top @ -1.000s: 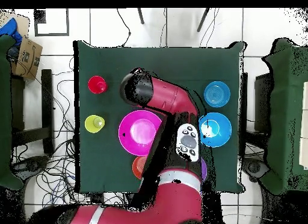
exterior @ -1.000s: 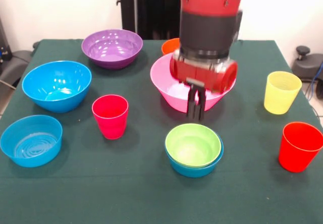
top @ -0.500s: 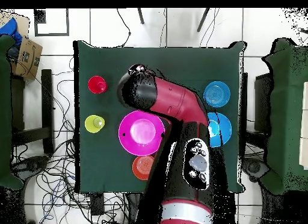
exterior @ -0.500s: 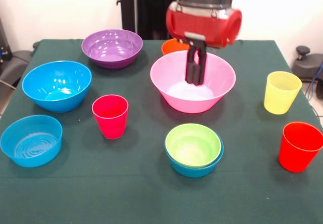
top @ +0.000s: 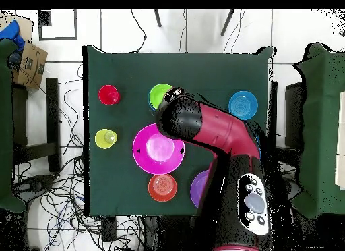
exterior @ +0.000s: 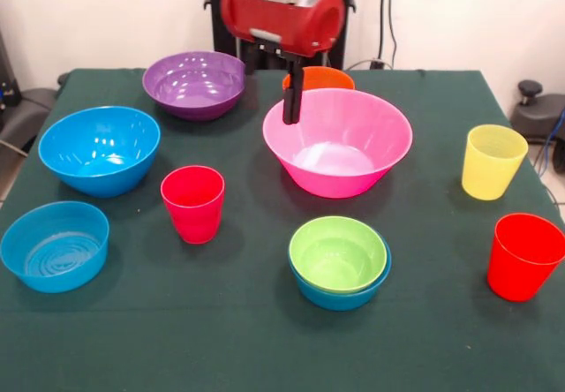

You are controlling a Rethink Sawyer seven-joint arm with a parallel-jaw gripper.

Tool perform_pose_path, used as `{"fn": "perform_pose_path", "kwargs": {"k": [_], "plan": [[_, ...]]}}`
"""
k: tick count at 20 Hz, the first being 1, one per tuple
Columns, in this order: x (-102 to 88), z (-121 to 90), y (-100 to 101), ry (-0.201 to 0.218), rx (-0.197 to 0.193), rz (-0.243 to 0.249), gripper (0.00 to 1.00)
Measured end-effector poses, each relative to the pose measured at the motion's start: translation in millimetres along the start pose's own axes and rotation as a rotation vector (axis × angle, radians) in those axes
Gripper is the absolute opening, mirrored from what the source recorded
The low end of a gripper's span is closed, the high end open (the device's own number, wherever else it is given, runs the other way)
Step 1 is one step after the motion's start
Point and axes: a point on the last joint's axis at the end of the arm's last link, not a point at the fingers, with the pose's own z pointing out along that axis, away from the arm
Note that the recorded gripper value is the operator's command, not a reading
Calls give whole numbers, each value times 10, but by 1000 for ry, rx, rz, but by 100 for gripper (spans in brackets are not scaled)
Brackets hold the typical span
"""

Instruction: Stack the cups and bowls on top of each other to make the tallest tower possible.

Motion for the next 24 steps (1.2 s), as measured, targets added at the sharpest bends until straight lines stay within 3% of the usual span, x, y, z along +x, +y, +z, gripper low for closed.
{"fn": "perform_pose_path", "kwargs": {"k": [5, 11, 24], "plan": [[47, 72, -223, 11, 32, -28, 100], [147, 140, -285, 18, 49, -86, 100], [560, 244, -618, 110, 67, -129, 100]]}}
